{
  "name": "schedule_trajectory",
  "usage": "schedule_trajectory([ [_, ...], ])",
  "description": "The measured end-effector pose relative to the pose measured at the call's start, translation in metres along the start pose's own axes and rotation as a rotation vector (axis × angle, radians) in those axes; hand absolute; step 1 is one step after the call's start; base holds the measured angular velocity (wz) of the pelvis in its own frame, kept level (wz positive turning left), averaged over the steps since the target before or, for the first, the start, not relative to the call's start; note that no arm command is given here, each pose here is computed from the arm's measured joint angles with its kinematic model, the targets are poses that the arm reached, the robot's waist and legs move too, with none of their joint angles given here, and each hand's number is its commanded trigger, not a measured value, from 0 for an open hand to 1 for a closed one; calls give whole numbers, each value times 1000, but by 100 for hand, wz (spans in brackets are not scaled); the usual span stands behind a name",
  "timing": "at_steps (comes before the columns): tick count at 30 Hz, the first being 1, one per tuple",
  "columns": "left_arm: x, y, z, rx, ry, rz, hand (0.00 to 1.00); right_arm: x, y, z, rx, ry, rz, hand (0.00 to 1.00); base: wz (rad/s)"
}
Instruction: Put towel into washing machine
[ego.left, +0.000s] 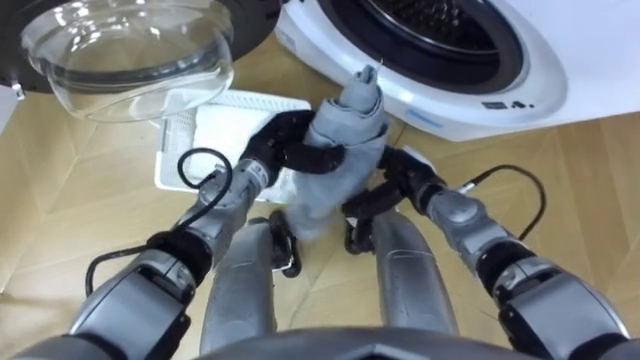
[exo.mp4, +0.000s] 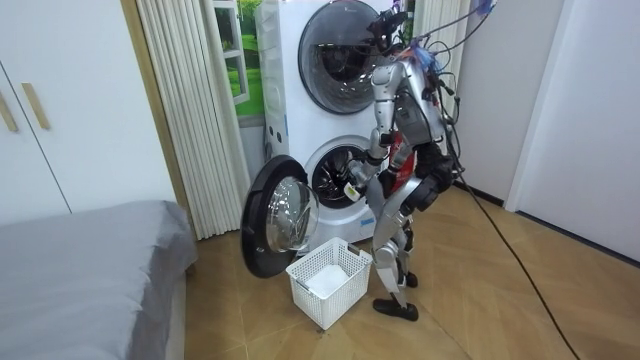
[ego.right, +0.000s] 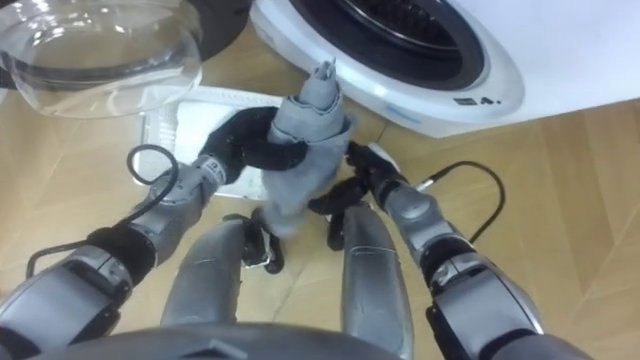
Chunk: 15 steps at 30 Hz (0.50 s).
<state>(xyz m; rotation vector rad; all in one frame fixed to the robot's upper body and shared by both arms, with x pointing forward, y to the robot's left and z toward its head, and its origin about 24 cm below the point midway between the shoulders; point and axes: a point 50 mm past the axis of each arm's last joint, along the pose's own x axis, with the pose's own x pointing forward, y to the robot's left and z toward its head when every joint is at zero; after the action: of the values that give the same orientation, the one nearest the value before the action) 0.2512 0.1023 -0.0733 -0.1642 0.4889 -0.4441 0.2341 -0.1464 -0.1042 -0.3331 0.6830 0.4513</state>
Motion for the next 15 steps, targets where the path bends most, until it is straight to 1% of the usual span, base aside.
schedule_trajectory([
  [2, -3, -2, -7, -51, 10, -16, 100, -1, 2, -3, 4, 6, 5, 0, 0],
  [6, -2, -7, -5, -134, -5, -38, 100, 0, 1, 0, 9, -5, -2, 0, 3],
  [10, 0, -10, 2, -163, -36, -75, 100, 1, 1, 3, 27, -18, -7, 0, 0],
  [15, 1, -11, 4, -189, -40, -102, 100, 1, 3, 2, 33, -17, 0, 0, 0],
])
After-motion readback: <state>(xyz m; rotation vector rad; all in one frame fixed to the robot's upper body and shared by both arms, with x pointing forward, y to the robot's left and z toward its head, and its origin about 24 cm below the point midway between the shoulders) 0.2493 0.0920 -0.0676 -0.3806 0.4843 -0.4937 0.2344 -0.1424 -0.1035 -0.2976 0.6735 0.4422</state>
